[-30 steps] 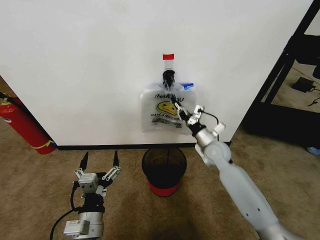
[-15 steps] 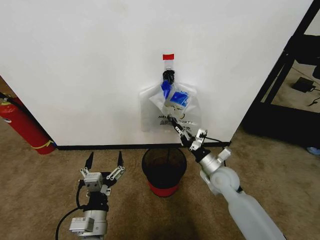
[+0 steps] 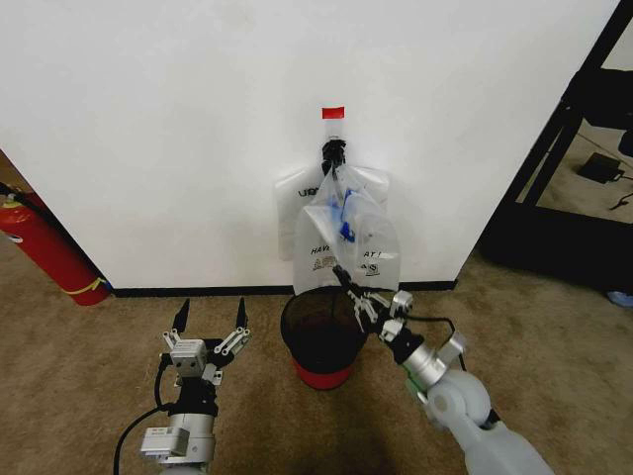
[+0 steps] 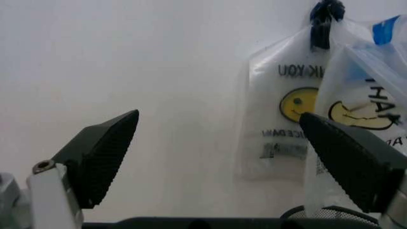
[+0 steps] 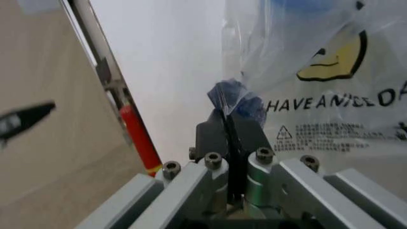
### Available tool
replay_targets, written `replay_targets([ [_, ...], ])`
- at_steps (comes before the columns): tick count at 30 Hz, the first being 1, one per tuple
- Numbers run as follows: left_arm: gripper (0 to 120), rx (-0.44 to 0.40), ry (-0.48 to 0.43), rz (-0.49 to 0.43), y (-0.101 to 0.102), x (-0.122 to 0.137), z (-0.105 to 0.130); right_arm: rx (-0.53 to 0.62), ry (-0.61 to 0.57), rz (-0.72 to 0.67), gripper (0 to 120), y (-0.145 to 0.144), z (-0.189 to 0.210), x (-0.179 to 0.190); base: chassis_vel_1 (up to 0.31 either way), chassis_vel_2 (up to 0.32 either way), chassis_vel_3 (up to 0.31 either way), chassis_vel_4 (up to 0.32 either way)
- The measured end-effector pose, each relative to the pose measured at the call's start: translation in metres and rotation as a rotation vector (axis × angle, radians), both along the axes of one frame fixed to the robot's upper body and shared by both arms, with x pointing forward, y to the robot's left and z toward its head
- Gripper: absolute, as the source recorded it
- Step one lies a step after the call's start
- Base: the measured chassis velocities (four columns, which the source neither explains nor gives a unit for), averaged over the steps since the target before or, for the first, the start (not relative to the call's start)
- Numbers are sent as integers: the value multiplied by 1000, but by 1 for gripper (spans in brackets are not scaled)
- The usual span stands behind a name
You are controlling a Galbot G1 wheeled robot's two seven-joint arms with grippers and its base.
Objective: Pick up the garbage bag from the wall and place it over the trash bin.
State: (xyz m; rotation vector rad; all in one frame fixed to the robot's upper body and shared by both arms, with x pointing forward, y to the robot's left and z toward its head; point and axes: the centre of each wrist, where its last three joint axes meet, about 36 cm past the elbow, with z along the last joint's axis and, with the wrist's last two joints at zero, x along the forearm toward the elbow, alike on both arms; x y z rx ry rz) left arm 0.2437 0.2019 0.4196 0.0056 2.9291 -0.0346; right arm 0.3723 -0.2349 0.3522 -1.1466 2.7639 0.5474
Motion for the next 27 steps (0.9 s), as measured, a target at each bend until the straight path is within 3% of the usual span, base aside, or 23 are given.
replay_targets([
  [11,99,-6,8,-6,0,2,-3,-195,-61,-79,0,-13,-38,-19,0,0,0,0],
  [27,99,-2,3,-13,1,1,2,-296,-114,-144,0,-7,-45,-22,0,0,0,0],
])
